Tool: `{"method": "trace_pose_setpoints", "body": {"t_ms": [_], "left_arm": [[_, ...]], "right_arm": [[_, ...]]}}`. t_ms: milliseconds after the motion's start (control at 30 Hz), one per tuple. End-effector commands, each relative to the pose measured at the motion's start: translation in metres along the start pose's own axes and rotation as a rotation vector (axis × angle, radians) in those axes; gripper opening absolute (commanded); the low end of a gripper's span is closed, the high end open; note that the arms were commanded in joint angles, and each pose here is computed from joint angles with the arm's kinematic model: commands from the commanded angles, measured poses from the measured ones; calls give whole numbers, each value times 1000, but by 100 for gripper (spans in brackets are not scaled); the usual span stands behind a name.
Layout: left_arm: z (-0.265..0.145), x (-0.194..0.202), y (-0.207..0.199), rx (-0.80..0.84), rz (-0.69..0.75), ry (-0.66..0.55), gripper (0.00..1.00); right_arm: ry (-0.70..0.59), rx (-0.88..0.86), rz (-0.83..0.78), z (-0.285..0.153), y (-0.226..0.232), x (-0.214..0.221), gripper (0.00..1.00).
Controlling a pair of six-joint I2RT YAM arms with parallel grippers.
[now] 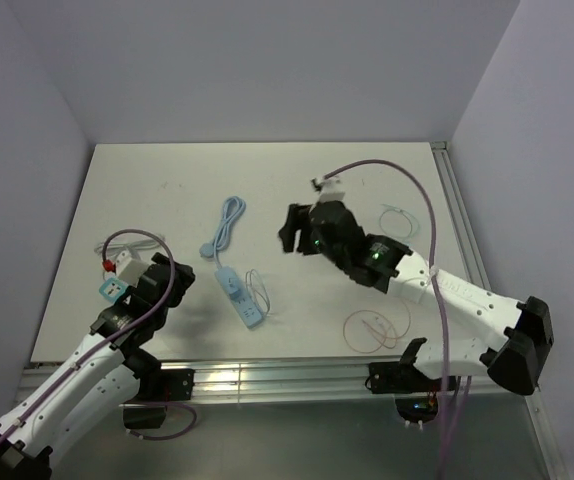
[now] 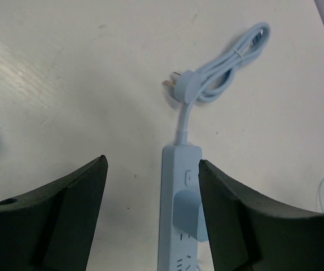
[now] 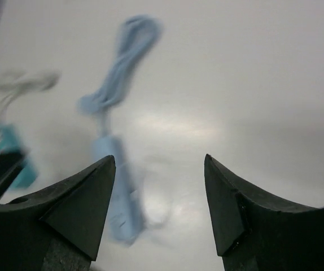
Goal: Insert the plug
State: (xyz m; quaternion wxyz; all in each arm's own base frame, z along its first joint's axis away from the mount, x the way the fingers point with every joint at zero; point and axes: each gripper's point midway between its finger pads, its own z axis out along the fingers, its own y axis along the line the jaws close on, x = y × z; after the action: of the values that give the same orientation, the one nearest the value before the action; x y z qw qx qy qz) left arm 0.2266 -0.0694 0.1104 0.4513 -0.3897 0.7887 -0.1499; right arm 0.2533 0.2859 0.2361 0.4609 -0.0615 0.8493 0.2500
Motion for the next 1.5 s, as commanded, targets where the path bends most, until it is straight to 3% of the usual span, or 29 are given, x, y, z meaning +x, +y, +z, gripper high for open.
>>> {"method": "trace_pose_setpoints", "body": {"t_ms": [0,133,267,467,600,733,1300,1367,1467], "left_arm": [[-5,2,-32,133,84,42,71],[-9,8,-45,202,130,79,71],[-10,7,-45,216,151,73,71],[-10,5,-45,231,153,57,71],[-12,8,-50,253,140,75,70],[-11,15,-54,281,130,103,70],[-15,14,-59,303,124,103,70],[-14,15,-58,299,125,105,69],[-13,16,-58,298,129,109,69]], "right_arm": [[-9,335,116,14,-104,5,71],[-46,635,318,15,-222,-2,72],[-41,873,467,0,-297,12,72],[-68,932,693,-15,-346,37,63],[-48,1037,801,-28,-369,51,60],[-40,1032,852,-24,-380,63,58],[34,1010,887,6,-392,82,56],[30,993,882,7,-390,80,51],[63,975,877,9,-387,84,50]]}}
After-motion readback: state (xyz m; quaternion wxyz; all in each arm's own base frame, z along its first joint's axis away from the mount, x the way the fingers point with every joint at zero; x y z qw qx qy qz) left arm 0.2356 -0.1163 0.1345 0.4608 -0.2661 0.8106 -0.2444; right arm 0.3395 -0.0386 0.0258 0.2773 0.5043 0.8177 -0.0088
